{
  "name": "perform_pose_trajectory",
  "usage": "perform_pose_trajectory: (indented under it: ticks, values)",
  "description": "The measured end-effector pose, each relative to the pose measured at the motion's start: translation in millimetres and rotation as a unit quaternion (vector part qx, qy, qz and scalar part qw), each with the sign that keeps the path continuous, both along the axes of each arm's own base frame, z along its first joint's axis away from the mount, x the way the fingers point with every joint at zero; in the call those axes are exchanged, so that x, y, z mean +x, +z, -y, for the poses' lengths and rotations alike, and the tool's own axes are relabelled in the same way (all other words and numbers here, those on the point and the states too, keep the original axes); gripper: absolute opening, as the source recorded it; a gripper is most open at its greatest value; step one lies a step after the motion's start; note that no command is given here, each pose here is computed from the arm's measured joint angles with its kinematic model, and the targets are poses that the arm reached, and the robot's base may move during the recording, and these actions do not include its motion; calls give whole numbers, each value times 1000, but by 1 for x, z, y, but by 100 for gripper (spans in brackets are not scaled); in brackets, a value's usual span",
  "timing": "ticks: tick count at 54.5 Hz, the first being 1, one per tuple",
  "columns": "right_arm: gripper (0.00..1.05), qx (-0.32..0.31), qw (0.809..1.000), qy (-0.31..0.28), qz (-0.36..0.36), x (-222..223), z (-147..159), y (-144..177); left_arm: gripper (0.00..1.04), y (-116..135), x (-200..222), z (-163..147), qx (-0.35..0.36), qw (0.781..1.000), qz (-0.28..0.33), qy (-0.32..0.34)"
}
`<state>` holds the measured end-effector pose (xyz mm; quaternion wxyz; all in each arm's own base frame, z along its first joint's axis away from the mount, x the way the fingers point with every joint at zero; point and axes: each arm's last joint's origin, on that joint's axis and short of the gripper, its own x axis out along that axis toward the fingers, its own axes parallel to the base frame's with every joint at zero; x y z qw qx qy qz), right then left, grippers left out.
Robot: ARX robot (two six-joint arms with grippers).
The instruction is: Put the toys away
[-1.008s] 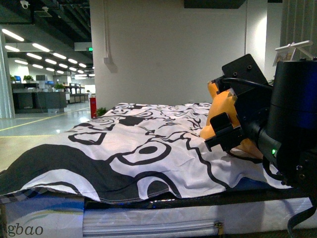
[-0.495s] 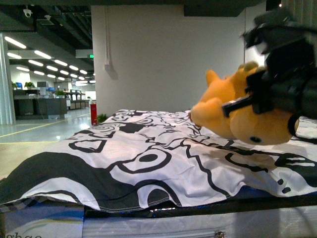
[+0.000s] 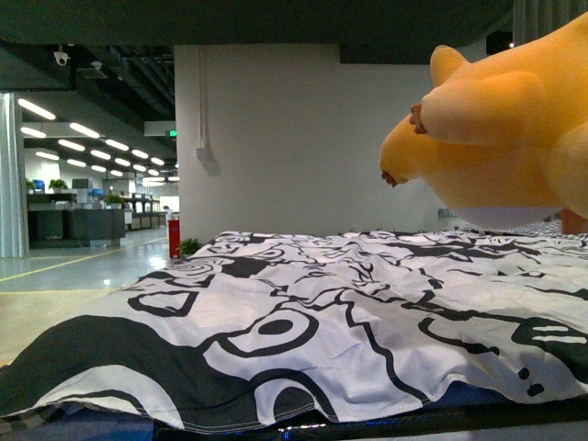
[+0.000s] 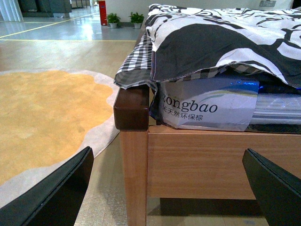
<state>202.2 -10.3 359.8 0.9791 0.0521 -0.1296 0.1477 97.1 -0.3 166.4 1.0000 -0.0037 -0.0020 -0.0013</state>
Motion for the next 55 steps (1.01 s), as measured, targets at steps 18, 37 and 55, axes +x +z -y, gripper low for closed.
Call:
perform_pose_trajectory:
  ticks: [18, 37, 55]
  values:
    - [6, 39, 999, -8, -22, -43, 0, -20, 98, 0, 0, 0, 0, 1000, 0, 0]
    - [6, 17, 990, -104, -96, -48, -8, -29, 98, 0, 0, 0, 0, 1000, 0, 0]
    - [6, -45, 978, -149, -141, -65, -10, -106, 98, 0, 0, 0, 0, 1000, 0, 0]
